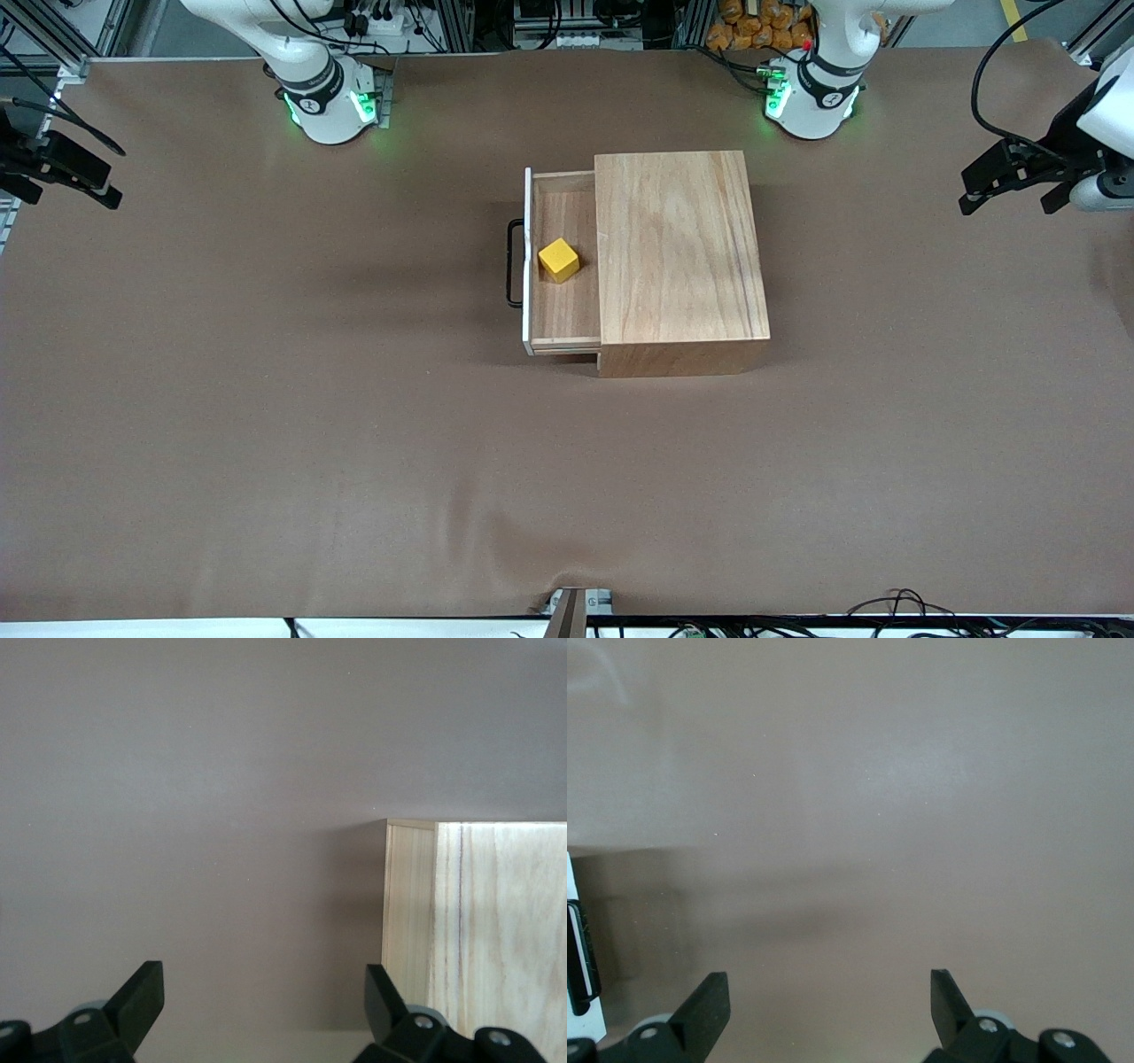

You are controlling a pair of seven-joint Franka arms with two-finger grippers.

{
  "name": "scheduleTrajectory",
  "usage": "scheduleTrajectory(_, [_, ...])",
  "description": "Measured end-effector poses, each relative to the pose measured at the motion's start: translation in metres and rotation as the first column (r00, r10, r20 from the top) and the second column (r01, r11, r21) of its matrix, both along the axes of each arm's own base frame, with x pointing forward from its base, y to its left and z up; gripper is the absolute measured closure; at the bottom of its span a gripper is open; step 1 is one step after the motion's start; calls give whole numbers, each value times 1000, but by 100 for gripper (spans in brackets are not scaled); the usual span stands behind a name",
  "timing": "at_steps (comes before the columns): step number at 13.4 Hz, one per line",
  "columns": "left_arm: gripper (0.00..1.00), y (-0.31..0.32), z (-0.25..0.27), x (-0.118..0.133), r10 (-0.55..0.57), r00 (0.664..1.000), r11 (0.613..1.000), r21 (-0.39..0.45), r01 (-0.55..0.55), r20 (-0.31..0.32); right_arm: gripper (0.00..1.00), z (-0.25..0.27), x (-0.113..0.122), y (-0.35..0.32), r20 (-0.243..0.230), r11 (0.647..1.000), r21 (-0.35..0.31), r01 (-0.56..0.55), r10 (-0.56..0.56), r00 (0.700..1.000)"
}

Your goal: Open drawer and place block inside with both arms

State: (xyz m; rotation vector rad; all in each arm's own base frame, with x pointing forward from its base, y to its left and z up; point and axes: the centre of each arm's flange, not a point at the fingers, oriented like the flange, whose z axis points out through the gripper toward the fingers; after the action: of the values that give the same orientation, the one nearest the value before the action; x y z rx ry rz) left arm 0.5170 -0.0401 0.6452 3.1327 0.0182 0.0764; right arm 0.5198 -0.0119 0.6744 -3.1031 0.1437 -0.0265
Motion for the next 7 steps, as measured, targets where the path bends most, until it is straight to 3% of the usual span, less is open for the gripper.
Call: scheduleTrajectory(7, [0, -4, 20, -6, -8, 1000, 1000, 1, 8, -2, 0, 0, 0, 0, 2, 1000, 3, -7, 7, 1000])
